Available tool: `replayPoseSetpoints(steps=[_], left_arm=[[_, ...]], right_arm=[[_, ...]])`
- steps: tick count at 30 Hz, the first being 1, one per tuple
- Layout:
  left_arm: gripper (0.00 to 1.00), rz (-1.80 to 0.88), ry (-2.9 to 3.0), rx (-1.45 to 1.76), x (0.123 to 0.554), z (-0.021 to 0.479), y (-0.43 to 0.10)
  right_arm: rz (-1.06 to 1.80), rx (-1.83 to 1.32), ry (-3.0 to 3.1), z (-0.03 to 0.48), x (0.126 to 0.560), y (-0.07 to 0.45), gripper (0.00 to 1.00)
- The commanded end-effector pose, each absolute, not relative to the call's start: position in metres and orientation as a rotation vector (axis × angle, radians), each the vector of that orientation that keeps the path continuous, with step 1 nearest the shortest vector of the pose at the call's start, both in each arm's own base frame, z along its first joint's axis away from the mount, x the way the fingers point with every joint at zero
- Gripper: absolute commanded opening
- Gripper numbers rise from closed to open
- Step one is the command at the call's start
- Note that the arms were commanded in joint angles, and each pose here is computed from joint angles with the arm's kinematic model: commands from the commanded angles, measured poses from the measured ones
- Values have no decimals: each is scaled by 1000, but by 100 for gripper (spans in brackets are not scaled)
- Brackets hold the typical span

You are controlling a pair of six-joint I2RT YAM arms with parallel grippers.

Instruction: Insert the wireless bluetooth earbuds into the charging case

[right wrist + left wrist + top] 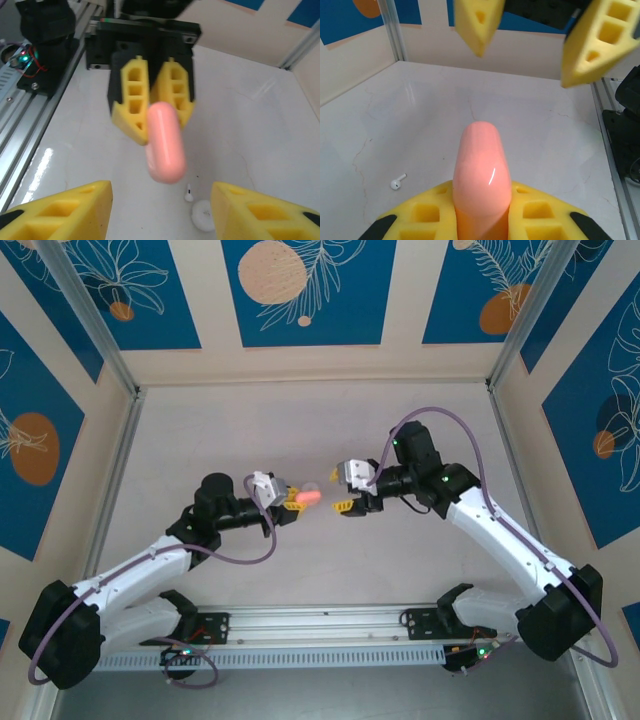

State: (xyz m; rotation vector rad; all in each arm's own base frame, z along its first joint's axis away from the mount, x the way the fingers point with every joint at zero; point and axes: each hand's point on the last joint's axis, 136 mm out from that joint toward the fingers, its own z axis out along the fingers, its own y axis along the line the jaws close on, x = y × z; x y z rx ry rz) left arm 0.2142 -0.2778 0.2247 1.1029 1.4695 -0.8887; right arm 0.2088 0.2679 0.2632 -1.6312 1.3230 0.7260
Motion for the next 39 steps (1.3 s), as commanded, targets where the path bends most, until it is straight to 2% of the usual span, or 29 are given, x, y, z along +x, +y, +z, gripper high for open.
replayPoseSetpoints(steps=[1,15,29,34,39], left_arm=[[16,-914,1381,1114,207,243,-280],[16,-954,1315,1113,199,257,-281],[16,-971,1300,1108,197,260,-282],[16,-973,1297,1104,197,262,-282],[16,-975,1290,1099,197,264,-282]], right_arm=[[857,-1583,1316,268,210,274,55],[1145,-1642,1218,271,200,293,47],[1213,-1676,1193,269,195,303,38],[1216,-1682,1186,267,194,304,32],[1212,-1689,1184,266,194,306,32]])
